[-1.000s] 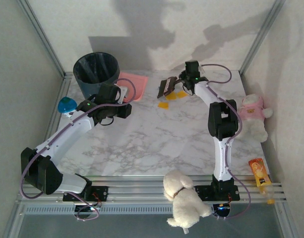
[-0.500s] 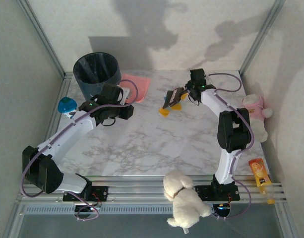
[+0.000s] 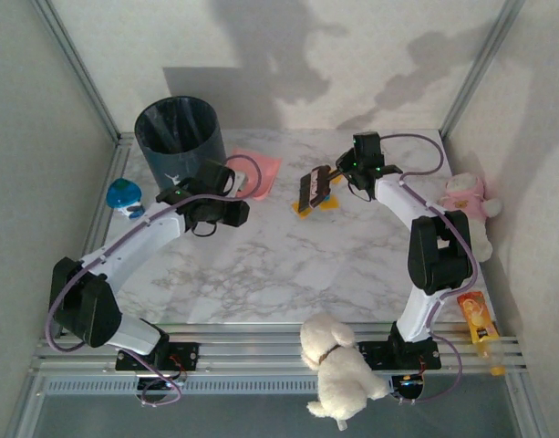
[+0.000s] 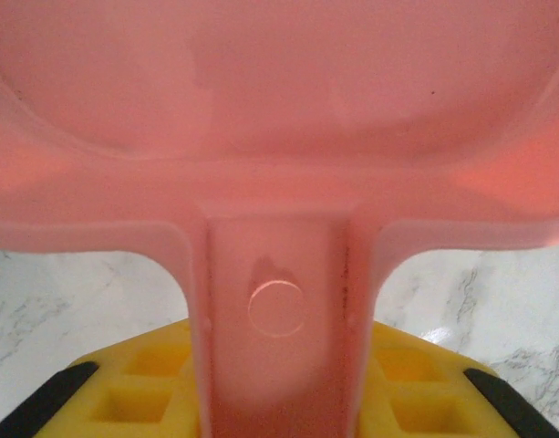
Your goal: Sweep away the paper scraps from the table
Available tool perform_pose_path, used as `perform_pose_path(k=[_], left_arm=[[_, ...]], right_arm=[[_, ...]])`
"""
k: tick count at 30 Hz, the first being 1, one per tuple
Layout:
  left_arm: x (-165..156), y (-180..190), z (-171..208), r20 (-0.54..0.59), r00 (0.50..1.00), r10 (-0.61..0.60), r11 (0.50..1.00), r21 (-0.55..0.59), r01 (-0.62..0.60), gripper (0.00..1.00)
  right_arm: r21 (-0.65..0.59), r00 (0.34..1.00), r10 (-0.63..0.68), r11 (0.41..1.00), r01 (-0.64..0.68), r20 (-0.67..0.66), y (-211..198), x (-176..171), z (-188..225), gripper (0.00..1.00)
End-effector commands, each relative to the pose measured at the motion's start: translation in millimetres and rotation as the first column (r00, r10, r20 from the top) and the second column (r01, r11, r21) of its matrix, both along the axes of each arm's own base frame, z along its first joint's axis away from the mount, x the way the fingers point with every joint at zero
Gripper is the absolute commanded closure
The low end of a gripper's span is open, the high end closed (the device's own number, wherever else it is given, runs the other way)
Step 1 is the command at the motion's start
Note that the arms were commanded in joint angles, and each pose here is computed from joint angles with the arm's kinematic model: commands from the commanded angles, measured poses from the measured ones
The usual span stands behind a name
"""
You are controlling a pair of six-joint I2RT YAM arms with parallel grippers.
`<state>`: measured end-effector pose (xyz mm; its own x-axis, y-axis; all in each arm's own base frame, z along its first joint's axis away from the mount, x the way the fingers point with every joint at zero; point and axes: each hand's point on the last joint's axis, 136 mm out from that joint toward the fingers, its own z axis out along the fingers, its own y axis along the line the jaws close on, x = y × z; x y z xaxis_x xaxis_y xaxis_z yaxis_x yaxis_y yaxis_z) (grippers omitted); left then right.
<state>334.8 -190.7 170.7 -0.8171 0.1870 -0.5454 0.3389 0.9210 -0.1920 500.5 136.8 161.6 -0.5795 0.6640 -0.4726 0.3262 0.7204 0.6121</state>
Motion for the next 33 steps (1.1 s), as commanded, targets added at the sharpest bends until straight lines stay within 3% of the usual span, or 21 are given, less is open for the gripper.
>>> perform_pose_path(k=[1,10,20,26,33], left_arm=[[-19.4,1.4,-24.5,-0.086,0.996,-0.036,0.998,0.056,0.041,1.0],[-45.9,-6.3,-70.3,-0.235,0.966,-0.106,0.979,0.147,0.143,1.0],[-63.3,-22.3,-106.8,-0.372,0.905,-0.206,0.924,0.232,0.305,1.0],[-64.6,-30.1,-115.2,-0.425,0.87,-0.25,0.892,0.248,0.377,1.0],[-61.7,-32.3,-123.5,-0.466,0.844,-0.266,0.866,0.269,0.421,1.0]], right_arm=[[-0.042,0.971,0.151,0.988,-0.146,0.187,16.1,11.1,65.6,1.0],[-0.281,0.944,0.234,0.946,-0.165,0.234,-15.4,23.5,101.8,1.0],[-0.616,0.942,0.267,0.783,-0.087,0.206,-62.8,53.3,112.7,1.0],[-0.724,0.946,0.291,0.683,-0.098,0.146,-73.1,79.7,101.2,1.0],[-0.766,0.941,0.318,0.631,-0.12,0.114,-71.1,101.2,84.8,1.0]])
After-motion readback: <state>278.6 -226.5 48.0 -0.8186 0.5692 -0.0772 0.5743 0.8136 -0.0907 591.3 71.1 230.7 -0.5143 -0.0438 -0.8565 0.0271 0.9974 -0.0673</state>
